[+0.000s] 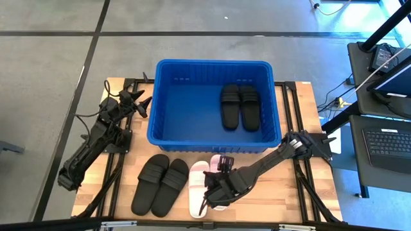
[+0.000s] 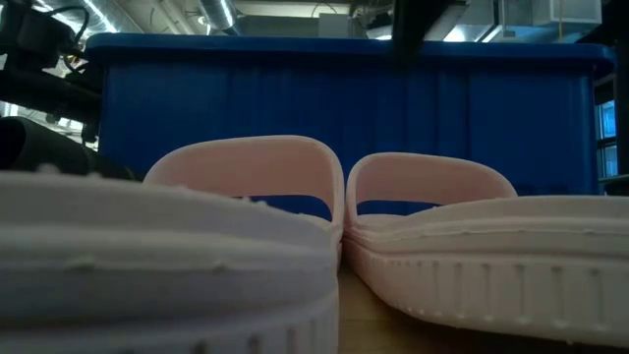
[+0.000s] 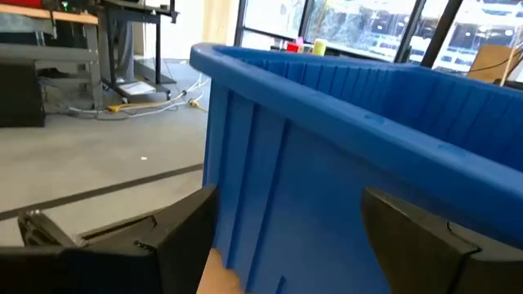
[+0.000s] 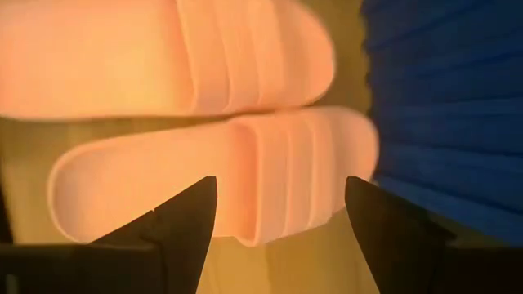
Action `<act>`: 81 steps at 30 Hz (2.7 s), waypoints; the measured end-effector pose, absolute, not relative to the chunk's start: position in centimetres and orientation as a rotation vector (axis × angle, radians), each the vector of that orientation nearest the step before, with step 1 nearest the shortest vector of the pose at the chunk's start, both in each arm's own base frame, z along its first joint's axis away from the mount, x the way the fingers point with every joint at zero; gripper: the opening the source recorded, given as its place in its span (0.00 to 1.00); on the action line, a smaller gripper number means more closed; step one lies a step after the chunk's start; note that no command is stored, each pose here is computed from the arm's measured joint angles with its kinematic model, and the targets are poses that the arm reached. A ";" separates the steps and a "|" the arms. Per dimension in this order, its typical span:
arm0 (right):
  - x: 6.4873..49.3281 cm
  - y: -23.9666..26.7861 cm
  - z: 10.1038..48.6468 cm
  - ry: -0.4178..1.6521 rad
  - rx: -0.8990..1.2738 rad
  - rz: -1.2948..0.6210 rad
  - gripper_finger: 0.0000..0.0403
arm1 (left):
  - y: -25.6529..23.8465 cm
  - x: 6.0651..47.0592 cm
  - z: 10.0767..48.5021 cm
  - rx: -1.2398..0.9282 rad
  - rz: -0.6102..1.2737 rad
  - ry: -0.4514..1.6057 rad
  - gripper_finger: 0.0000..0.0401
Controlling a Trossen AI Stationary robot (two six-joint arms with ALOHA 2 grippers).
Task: Pick and place slides into bin
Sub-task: Put the pink slipper into the blue bin
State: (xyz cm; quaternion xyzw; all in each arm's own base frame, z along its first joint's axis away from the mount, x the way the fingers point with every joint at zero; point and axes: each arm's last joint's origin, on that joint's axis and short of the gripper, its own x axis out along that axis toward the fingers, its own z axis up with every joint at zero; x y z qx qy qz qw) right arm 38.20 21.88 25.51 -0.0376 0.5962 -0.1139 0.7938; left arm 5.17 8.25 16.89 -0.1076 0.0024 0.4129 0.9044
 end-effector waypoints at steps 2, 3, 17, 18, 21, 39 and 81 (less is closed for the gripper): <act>38.5 22.0 24.5 1.308 -0.091 -0.244 0.67 | 8.2 5.2 16.9 -0.225 0.855 0.009 0.72; 38.6 22.1 24.2 1.315 -0.092 -0.242 0.67 | 8.2 5.2 16.9 -0.225 0.855 0.009 0.72; 40.0 21.6 19.6 1.430 -0.152 -0.308 0.67 | 8.2 5.2 16.8 -0.227 0.857 0.012 0.72; 40.0 21.4 19.3 1.440 -0.157 -0.315 0.67 | 8.2 5.2 16.8 -0.227 0.858 0.012 0.72; 40.2 21.0 18.5 1.472 -0.172 -0.337 0.67 | 8.2 5.2 16.8 -0.227 0.858 0.012 0.72; 41.2 18.5 18.1 1.489 -0.177 -0.416 0.34 | 8.2 5.2 16.8 -0.228 0.858 0.013 0.72; 39.2 14.4 39.4 0.867 0.389 -0.136 0.03 | 8.3 5.1 16.8 -0.228 0.863 0.014 0.72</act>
